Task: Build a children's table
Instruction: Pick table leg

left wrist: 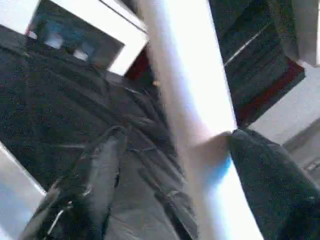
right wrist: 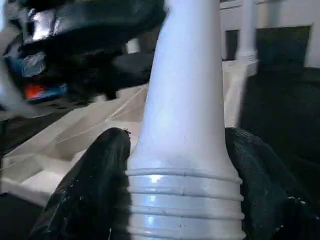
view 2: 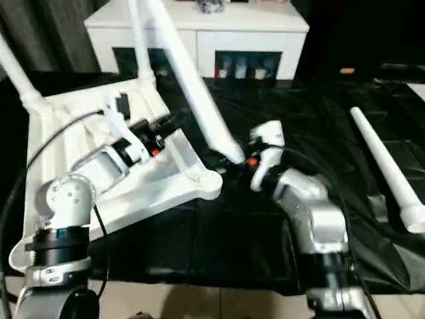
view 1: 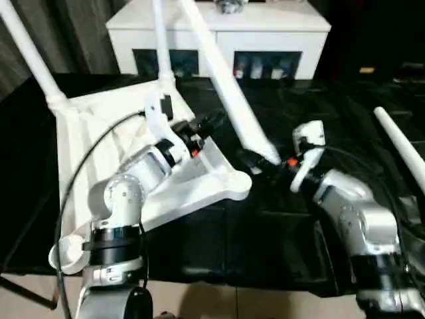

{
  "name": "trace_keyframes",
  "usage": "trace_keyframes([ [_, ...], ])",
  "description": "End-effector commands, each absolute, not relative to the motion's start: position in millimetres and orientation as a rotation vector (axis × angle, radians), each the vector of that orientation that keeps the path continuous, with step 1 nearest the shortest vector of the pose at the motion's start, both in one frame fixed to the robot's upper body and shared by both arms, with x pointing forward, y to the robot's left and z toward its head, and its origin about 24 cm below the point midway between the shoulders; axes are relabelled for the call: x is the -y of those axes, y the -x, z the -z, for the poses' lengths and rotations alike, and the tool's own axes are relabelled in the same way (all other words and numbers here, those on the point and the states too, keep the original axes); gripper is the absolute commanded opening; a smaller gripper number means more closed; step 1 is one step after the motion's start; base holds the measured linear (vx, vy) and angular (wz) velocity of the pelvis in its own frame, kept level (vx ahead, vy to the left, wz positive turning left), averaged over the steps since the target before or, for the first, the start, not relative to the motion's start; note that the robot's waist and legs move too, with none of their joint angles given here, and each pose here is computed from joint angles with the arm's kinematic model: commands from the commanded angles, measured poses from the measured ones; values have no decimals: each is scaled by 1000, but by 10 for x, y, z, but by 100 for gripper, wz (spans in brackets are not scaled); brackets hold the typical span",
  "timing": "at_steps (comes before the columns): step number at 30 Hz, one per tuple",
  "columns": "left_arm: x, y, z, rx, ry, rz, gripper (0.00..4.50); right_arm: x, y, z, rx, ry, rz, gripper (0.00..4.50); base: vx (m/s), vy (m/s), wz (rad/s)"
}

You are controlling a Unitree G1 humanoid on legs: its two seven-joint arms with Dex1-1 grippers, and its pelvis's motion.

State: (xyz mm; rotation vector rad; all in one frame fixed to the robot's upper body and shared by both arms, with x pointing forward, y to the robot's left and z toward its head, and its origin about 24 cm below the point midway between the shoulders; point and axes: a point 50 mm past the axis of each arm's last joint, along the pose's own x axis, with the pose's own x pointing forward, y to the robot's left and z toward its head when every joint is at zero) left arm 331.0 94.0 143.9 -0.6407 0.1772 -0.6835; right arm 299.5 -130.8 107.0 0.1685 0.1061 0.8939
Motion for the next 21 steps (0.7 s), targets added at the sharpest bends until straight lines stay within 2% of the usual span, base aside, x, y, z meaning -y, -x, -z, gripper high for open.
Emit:
trace_keyframes([
  [1,-883,-3324,-1451,-198,639,691,381,1223,-2932,-1152,-77,-170,-958,270,0,0,0],
  [2,-883,-3324,-1451,-198,639,691,401,1223,-2932,-1152,-77,-170,-958,270,0,0,0],
  [5,-860,-3332,-1477,-189,673,696,404,1174,-2869,-1138,-98,-150,-988,269,0,0,0],
  [6,-857,-3329,-1516,-171,700,711,430,1166,-2865,-1127,-104,-137,-988,269,0,0,0],
  [10,-853,-3304,-1584,-142,736,749,443,1145,-2853,-1129,-116,-113,-987,269,0,0,0],
  [12,-861,-3299,-1563,-158,736,734,440,1134,-2856,-1133,-117,-105,-984,269,0,0,0],
  [21,-905,-3312,-1529,-180,745,703,361,1128,-2876,-1138,-119,-82,-961,269,0,0,0],
])
